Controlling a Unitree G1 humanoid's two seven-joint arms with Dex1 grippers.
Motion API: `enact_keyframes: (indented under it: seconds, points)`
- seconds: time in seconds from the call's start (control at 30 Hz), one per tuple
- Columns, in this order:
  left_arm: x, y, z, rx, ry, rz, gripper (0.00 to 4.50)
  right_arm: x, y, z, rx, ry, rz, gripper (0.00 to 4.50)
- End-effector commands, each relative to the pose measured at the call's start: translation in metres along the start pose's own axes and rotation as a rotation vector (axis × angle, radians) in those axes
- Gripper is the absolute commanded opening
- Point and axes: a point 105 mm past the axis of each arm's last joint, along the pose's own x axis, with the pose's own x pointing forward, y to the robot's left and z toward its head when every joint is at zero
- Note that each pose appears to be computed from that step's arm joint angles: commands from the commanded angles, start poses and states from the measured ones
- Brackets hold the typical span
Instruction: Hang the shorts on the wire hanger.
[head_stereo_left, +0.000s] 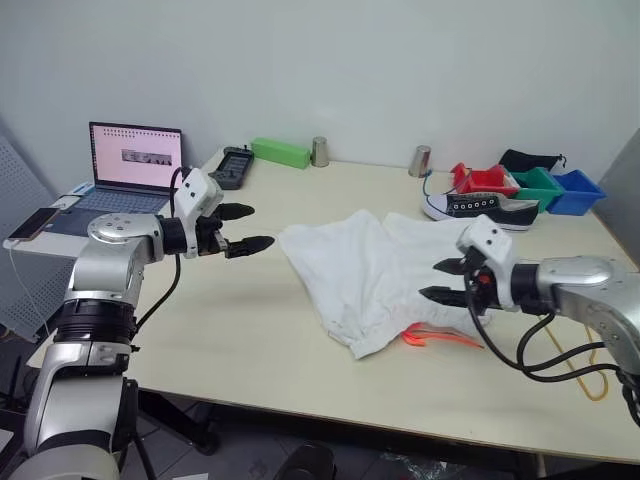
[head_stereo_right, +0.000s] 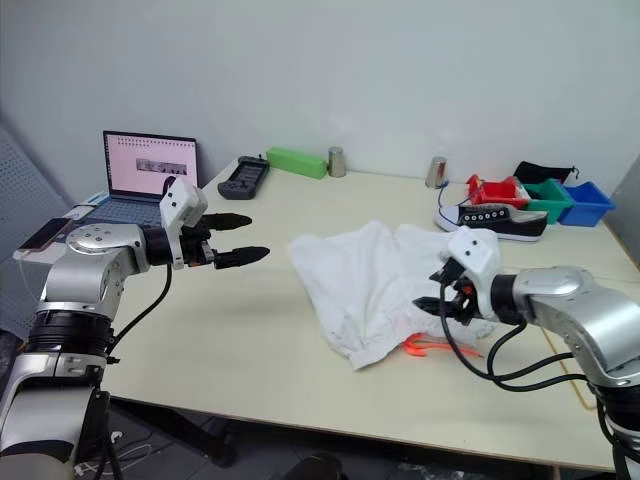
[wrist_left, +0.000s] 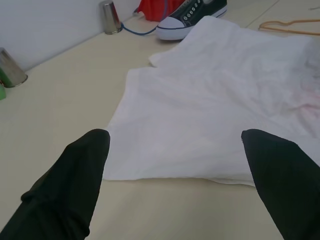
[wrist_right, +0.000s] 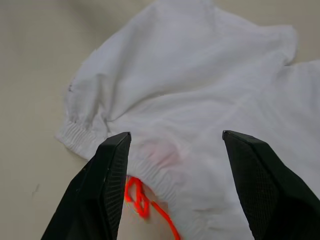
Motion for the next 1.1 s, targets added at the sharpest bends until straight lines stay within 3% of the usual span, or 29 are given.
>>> enact_keyframes:
  seconds: [0.03,0.23,0.47,0.93,1.1]
  points:
    - [0.013,-0.027,0.008,0.057,-0.026,-0.066,4.50,0.008,0.004,-0.001,-0.090,0.022,-0.024,3.08]
    - [0.030,-0.071,0.000,0.056,-0.041,-0.127,4.50,0.021,0.004,-0.005,-0.072,0.041,-0.071,3.08]
    - [0.022,-0.047,-0.004,0.085,0.005,-0.064,4.50,0.059,0.041,0.000,-0.104,0.063,0.079,3.08]
    - [0.014,-0.035,-0.001,0.119,0.015,-0.021,4.50,0.109,0.051,-0.034,-0.152,0.210,0.202,3.08]
    - [0.014,-0.035,0.001,0.127,0.007,-0.008,4.50,0.112,0.045,-0.038,-0.185,0.215,0.198,2.06]
